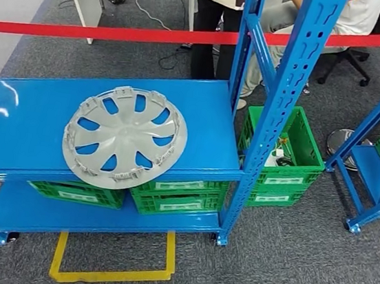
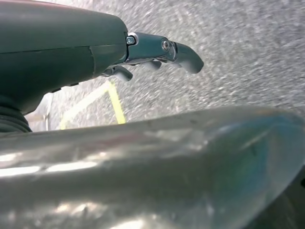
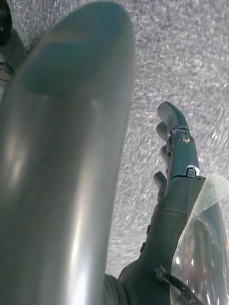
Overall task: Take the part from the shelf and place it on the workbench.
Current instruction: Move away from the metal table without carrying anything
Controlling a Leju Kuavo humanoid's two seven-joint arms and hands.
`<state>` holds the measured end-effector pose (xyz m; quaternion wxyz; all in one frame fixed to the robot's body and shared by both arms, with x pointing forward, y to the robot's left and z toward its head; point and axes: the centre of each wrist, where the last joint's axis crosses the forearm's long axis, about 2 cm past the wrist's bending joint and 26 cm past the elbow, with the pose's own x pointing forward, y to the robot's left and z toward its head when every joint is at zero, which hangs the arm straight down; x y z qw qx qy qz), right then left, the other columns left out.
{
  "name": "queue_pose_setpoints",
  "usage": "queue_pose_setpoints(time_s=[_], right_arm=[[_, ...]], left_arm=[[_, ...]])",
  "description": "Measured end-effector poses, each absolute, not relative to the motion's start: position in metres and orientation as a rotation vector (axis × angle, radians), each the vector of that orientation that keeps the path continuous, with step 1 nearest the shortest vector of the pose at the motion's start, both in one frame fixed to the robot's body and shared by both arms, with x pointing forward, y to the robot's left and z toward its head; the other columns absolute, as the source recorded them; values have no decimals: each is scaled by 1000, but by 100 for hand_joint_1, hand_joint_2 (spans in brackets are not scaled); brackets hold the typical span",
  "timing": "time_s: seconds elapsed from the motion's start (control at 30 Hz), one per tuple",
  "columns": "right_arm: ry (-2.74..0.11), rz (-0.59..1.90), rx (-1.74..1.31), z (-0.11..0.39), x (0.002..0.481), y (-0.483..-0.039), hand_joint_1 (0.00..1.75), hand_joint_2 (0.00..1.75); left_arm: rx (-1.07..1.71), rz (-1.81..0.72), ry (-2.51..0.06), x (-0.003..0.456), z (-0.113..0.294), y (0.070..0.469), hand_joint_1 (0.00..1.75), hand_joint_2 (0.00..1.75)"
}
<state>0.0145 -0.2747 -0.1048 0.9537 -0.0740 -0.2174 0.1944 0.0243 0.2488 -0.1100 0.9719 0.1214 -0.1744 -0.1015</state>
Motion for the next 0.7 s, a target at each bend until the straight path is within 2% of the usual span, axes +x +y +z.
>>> queue_pose_setpoints(time_s=[0.7], right_arm=[[-419,286,-131,-106,17,-274,0,0]], left_arm=[[292,-214,-361,29,-109,248,0,0]])
